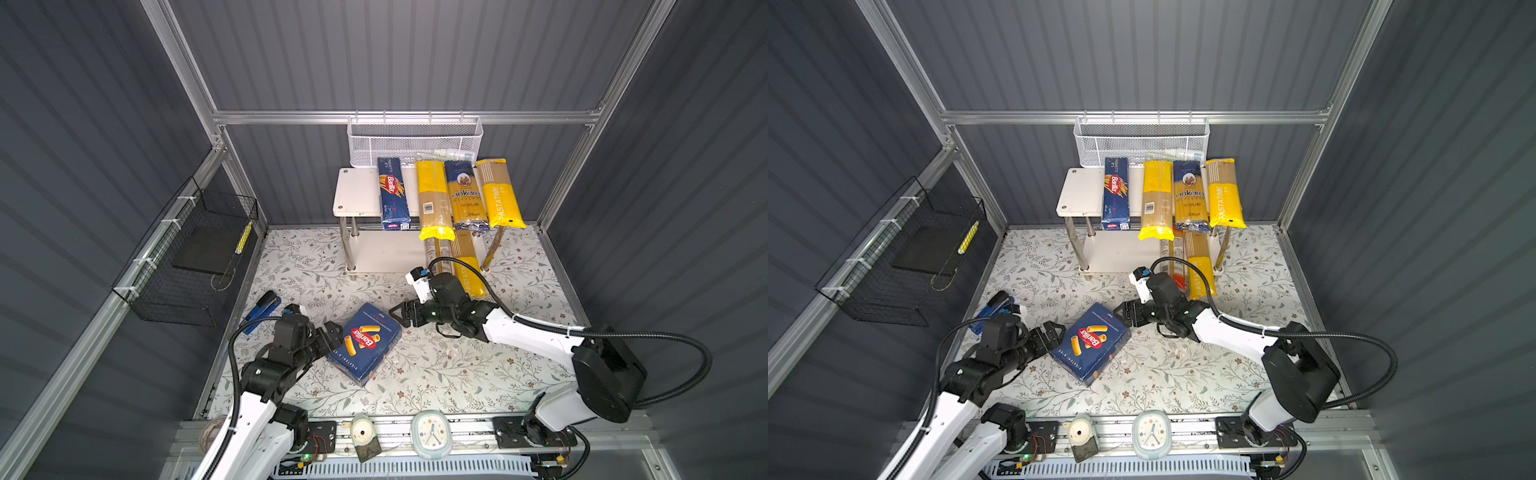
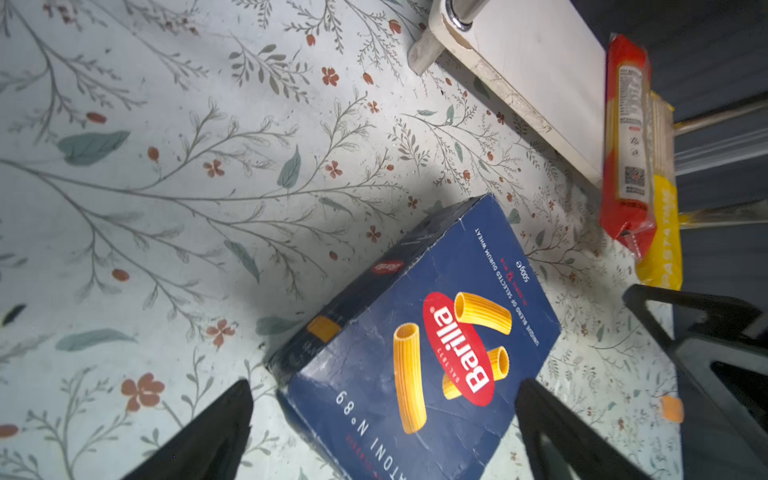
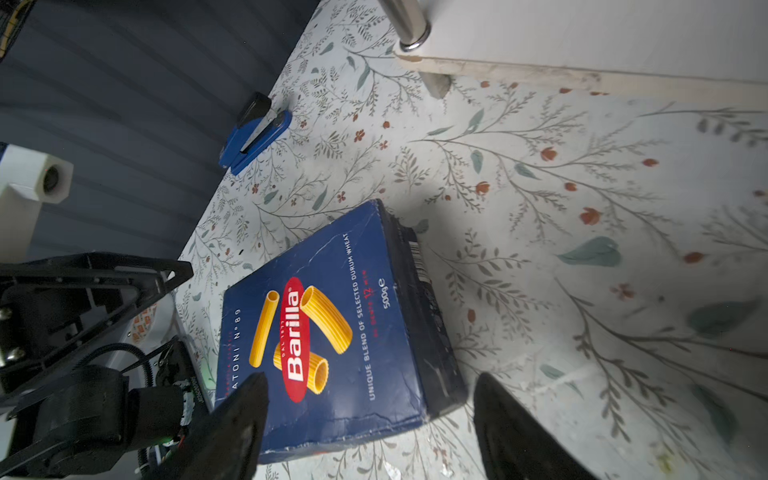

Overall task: Place and organize the pasta boxes and bags onto the shelf
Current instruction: 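Grip the blue rigatoni box from opposite ends with both grippers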

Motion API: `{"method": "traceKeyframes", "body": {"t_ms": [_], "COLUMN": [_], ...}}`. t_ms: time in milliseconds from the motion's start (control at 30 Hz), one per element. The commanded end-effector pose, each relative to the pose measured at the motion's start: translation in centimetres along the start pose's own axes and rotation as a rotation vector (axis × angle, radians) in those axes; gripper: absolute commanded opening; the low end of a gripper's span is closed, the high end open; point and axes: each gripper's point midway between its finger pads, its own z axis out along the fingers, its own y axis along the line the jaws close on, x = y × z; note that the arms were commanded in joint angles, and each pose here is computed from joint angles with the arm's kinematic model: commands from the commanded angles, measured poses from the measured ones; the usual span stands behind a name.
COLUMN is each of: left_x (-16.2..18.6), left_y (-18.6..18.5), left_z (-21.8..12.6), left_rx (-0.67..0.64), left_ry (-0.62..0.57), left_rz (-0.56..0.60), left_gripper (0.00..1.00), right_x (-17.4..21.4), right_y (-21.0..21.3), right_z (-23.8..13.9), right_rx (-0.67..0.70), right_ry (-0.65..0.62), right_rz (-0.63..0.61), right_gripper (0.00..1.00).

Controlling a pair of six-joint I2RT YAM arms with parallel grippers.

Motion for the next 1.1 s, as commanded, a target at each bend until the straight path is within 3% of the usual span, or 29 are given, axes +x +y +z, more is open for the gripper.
{"method": "traceKeyframes", "body": {"t_ms": [0,200,433,600,1067], "left_x": [2.4,3.3,4.8,5.2,2.3], "left_y": [1.2,1.5,2.1,0.7,-4.1], "left_z": [0.5,0.9,1.4,2.9,4.4], "left_rx": [-0.017,0.012,0.018,0.132,0.315], "left_ry": [0.079,0.085,0.127,0.144,0.102], "left_rz": [-0.145,-0.195,-0.201,-0.222,-0.092], "left_gripper": [1.0,1.0,0.99,1.0,1.0], "right_x": [0.0,0.3,2.2,3.2,5.7], "right_y": [0.9,1.1,0.2,-0.2,0.7], "right_z": [1.5,4.0,4.9,4.9,3.5], "right_rx": [-0.09,-0.171,-0.157,-0.147,-0.142], "right_ry": [0.036,0.076,0.122,0.139,0.14], "right_rz": [-0.027,0.008,0.036,0.055,0.103], "right_gripper": [0.79,0.79,0.79,0.79,0.78]}}
